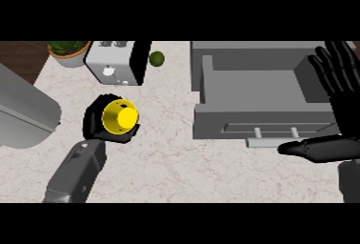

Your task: Pick up the cup, place it into the drawer and close the drawer

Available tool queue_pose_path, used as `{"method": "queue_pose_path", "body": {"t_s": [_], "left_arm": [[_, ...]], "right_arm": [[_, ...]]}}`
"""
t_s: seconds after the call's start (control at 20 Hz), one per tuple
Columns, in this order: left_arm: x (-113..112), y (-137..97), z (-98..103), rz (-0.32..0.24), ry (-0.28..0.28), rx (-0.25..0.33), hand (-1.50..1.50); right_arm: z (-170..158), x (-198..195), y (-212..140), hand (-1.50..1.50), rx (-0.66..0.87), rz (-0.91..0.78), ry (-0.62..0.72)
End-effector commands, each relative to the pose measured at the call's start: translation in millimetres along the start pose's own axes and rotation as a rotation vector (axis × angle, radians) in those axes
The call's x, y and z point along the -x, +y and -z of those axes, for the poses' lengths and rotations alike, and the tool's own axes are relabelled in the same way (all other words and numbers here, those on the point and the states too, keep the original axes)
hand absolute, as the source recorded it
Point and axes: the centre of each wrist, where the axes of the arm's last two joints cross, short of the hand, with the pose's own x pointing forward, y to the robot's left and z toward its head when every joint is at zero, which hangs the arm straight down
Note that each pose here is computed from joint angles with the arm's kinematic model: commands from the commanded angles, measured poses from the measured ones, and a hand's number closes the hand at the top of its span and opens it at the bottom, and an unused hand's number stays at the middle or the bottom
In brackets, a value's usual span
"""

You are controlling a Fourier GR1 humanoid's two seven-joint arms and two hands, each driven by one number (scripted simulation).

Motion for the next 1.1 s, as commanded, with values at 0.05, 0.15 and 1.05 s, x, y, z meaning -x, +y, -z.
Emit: {"method": "queue_pose_path", "body": {"t_s": [0.05, 0.15, 1.05], "left_arm": [[-25, -55, 61, -0.034, -0.122, 0.067, 1.5], [-42, -53, 77, -0.042, -0.116, 0.135, 1.5], [-162, -231, 201, 0.111, -0.003, 0.206, 1.5]], "right_arm": [[-10, 2, -8, -1.5, 0.01, -0.009, 0.012], [-7, 12, -6, -1.5, 0.022, -0.029, 0.018], [11, 0, -5, -1.5, 0.012, -0.023, -0.013]]}}
